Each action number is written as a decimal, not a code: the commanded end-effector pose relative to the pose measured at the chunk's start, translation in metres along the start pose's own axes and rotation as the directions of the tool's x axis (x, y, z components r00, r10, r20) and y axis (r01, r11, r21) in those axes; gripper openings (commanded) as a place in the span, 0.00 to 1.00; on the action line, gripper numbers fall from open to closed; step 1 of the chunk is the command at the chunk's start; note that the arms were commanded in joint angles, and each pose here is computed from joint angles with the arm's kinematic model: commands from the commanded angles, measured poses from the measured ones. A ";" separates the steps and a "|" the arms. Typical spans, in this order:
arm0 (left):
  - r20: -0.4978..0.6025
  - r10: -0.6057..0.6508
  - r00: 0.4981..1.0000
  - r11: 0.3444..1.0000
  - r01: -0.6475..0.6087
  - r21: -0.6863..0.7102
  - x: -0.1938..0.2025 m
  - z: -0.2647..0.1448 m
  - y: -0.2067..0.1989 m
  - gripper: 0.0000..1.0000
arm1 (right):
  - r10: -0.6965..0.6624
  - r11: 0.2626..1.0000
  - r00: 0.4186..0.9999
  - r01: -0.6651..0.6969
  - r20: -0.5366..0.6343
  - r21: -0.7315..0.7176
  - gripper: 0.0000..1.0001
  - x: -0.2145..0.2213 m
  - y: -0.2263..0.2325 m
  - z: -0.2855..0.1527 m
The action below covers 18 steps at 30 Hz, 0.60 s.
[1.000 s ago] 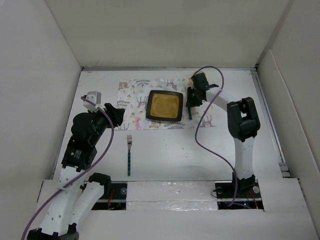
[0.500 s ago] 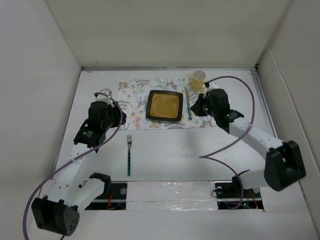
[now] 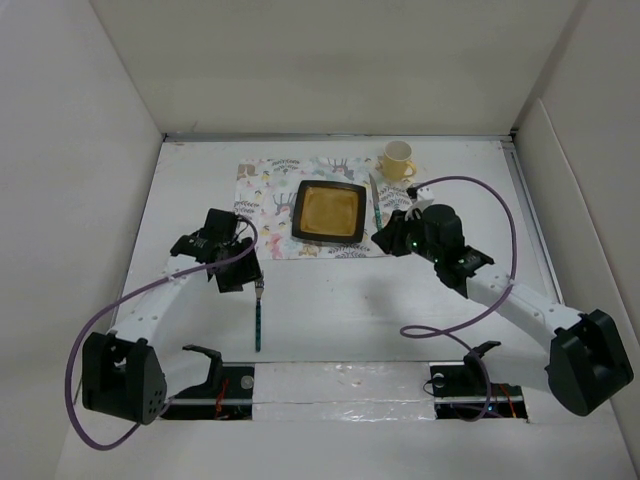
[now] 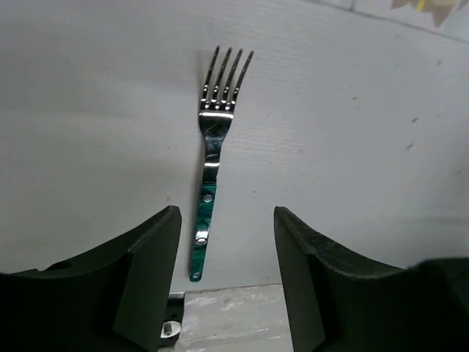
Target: Set the dinner table for one person
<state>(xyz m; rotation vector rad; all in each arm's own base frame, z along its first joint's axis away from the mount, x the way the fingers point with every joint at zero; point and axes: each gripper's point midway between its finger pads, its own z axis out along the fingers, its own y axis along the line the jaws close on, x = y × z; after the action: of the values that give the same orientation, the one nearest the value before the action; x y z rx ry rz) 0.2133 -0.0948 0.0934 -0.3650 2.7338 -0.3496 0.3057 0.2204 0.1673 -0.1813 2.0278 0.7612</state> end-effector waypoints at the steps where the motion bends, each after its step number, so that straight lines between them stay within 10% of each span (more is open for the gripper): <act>1: -0.155 0.000 0.988 0.994 -0.016 -0.106 0.036 0.009 0.026 0.51 | -0.005 0.995 0.999 0.009 0.042 -0.099 0.32 -0.013 0.018 0.002; 18: -0.322 0.018 0.947 0.981 -0.078 -0.175 0.048 0.043 0.030 0.54 | 0.007 0.994 0.998 0.000 0.059 -0.114 0.36 -0.019 0.013 -0.005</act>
<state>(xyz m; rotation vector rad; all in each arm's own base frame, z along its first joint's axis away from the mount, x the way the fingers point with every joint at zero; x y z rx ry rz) 0.1758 -0.0894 0.0272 -0.3447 3.1091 -0.1559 0.3038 0.2210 0.1737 -0.2000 2.0028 0.8434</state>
